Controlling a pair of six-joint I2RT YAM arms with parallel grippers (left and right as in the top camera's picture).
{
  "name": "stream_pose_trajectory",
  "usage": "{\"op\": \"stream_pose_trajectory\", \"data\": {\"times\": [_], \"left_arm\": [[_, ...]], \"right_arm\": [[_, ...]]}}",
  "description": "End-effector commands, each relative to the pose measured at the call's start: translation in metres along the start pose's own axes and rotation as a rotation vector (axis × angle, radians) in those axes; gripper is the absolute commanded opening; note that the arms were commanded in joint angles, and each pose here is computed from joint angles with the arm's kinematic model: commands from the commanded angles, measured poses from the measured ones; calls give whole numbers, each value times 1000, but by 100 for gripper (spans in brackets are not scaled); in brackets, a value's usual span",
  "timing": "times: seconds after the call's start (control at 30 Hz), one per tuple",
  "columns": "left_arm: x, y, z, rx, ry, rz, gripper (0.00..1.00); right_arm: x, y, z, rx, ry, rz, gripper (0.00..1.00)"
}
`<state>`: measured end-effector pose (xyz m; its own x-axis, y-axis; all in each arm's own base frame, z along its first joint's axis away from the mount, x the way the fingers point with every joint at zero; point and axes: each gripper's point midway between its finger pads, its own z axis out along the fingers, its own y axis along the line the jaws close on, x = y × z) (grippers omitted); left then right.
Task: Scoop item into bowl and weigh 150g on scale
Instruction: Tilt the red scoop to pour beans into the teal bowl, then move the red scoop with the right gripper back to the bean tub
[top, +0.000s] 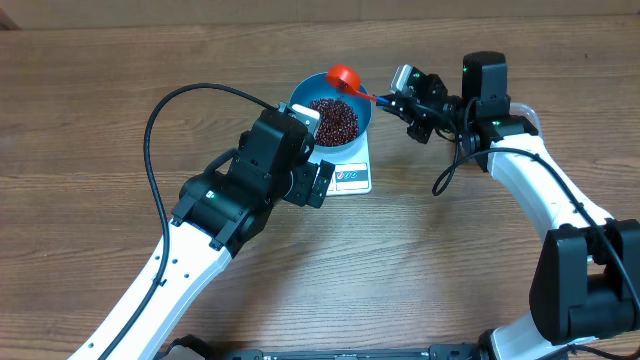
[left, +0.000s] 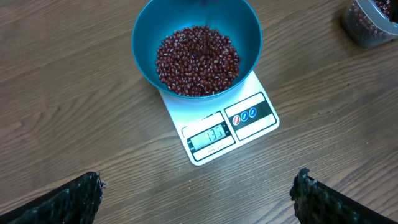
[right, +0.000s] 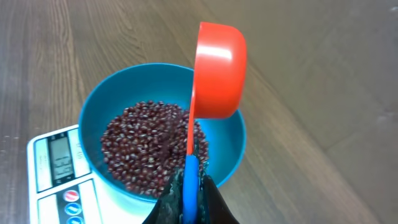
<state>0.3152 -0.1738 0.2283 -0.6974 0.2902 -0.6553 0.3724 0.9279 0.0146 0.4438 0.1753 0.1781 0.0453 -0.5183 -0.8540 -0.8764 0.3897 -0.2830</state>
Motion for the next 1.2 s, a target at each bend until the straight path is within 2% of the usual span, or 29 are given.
{"op": "stream_pose_trajectory", "data": {"times": [0.0, 0.8, 0.97, 1.17], "left_arm": [[-8, 3, -7, -7, -27, -2, 100], [-8, 3, -7, -7, -27, -2, 100], [-8, 3, -7, -7, -27, -2, 99], [-8, 3, -7, -7, -27, -2, 100]], "right_arm": [[-19, -9, -8, 40, -24, -63, 4], [-27, -6, -18, 38, -21, -38, 4], [-36, -16, -35, 124, 20, 14, 4], [-26, -37, -65, 322, 166, 119, 4]]}}
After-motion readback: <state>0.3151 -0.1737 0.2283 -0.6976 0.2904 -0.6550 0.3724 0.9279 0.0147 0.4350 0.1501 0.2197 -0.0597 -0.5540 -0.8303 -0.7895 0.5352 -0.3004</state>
